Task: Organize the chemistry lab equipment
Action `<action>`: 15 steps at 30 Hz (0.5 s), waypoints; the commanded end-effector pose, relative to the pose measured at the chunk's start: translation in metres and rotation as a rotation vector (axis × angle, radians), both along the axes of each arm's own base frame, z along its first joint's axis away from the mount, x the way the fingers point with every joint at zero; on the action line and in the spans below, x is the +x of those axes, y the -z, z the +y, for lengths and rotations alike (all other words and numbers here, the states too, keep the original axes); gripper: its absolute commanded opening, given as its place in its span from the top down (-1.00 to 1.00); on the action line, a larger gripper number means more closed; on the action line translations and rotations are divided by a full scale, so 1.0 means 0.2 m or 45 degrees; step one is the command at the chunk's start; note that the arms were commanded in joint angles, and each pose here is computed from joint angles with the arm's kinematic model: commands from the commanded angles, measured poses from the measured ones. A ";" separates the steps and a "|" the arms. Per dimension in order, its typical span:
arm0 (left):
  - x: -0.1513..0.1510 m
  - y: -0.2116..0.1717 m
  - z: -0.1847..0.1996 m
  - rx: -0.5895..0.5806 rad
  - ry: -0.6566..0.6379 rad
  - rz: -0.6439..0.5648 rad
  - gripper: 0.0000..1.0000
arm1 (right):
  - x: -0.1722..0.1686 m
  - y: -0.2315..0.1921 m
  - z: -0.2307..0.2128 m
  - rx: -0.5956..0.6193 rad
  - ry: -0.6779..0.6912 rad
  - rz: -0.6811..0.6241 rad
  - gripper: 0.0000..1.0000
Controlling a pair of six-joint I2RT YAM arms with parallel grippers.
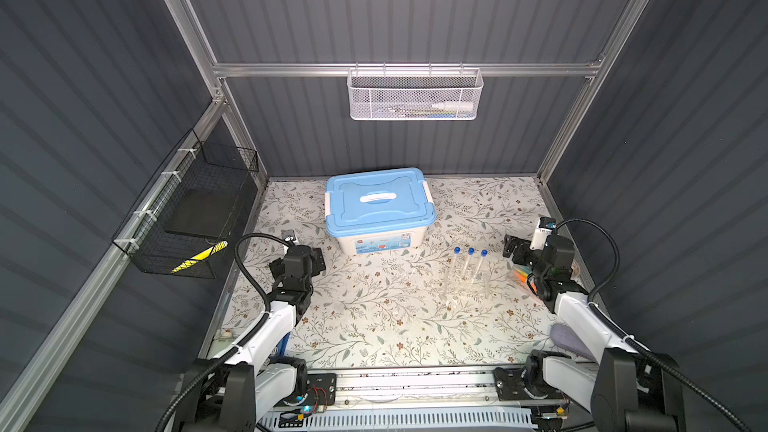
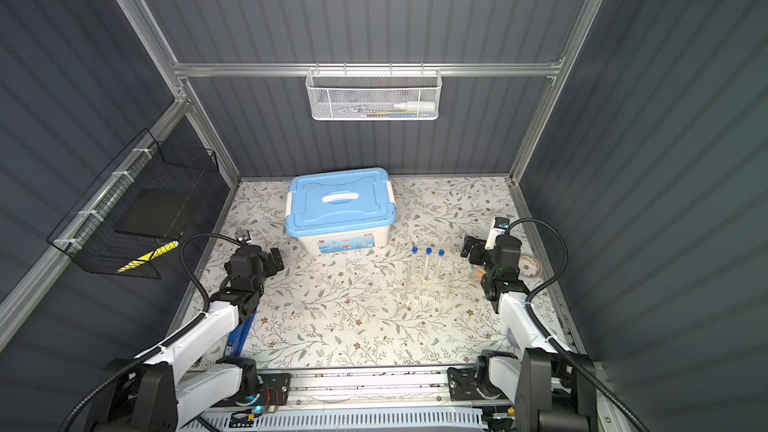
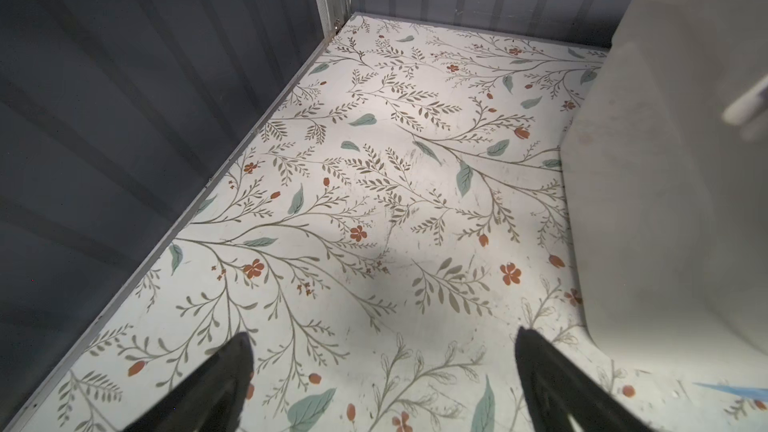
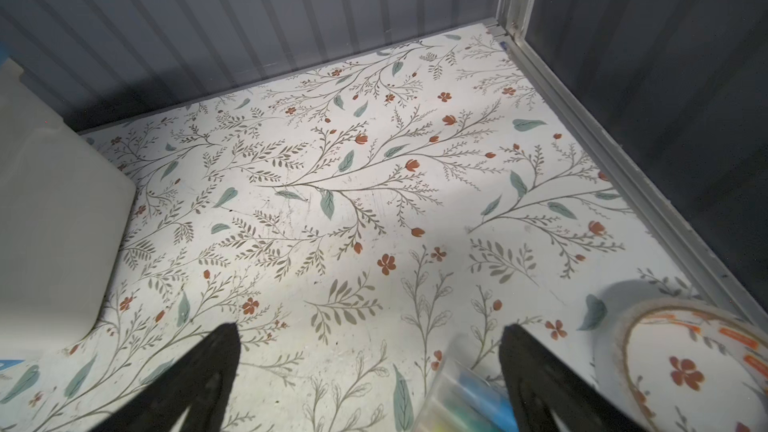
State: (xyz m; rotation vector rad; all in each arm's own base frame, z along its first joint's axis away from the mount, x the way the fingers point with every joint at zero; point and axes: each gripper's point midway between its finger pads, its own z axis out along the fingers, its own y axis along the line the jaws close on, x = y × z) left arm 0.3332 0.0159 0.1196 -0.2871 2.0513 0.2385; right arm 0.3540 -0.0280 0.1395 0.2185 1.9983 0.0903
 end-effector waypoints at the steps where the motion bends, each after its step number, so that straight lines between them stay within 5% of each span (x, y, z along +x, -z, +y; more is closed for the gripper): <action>1: 0.07 -0.06 0.02 0.054 -0.005 -0.136 -0.99 | 0.08 -0.11 -0.03 -0.043 0.023 -0.200 -0.98; 15: 0.18 0.05 -0.02 0.109 0.068 -0.231 -0.99 | 0.09 0.02 -0.04 -0.106 0.030 -0.275 -0.98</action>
